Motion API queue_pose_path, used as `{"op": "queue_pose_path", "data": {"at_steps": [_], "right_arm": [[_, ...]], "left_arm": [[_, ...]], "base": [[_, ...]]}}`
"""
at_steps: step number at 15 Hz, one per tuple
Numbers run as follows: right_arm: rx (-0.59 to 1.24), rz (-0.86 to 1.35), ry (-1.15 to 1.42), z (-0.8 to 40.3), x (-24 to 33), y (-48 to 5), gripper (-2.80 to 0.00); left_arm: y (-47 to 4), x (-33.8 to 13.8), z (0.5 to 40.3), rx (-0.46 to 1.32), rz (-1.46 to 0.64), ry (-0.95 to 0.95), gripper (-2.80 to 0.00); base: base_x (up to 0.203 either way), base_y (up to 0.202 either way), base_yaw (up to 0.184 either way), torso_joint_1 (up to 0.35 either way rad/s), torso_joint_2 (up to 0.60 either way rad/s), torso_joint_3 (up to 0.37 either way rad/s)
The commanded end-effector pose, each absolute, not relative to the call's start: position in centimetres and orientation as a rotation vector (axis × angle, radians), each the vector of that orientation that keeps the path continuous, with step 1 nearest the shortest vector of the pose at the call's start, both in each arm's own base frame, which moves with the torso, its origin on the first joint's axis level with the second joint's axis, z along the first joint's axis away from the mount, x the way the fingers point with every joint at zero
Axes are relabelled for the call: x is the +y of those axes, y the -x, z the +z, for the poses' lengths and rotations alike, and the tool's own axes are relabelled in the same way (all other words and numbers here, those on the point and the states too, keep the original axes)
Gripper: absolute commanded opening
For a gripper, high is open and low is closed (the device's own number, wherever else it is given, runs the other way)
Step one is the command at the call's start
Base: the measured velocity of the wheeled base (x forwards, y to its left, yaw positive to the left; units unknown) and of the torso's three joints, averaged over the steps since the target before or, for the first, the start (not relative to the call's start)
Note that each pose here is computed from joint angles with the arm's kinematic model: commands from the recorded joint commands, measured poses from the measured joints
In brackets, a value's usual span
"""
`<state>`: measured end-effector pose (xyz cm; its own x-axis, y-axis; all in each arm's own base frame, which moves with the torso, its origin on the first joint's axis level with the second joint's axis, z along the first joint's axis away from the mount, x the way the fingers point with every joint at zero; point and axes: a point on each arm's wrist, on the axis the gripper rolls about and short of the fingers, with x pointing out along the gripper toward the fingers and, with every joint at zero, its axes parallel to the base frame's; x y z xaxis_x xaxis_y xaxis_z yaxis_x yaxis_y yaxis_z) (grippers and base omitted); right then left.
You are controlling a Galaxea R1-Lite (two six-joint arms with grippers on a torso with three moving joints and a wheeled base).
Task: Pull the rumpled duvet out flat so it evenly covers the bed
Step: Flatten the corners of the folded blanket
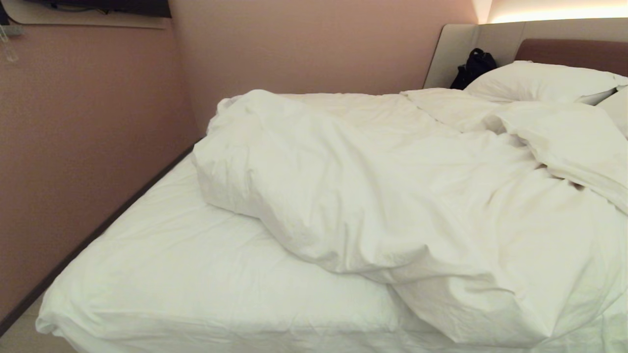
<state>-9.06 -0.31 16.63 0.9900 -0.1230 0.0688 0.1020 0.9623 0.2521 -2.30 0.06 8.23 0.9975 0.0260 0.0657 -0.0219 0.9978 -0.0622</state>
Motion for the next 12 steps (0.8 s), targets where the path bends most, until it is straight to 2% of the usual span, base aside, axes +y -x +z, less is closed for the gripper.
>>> {"op": "queue_pose_path", "data": {"at_steps": [1, 5, 12], "right_arm": [[-0.188, -0.03, -0.094, 16.7, -0.1, 7.9, -2.8], [-0.177, -0.011, 0.048, 12.7, 0.0, 4.3, -2.8], [-0.108, 0.017, 0.051, 10.4, 0.0, 3.2, -2.8]], "left_arm": [[2.3, 0.1, 8.2, -0.069, 0.024, 0.062, -2.8], [2.3, 0.1, 8.2, -0.068, 0.026, 0.062, -2.8], [2.3, 0.1, 8.2, -0.068, 0.026, 0.062, -2.8]], "base": [[0.0, 0.0, 0.0, 0.0, 0.0, 0.0], [0.0, 0.0, 0.0, 0.0, 0.0, 0.0], [0.0, 0.0, 0.0, 0.0, 0.0, 0.0]]}}
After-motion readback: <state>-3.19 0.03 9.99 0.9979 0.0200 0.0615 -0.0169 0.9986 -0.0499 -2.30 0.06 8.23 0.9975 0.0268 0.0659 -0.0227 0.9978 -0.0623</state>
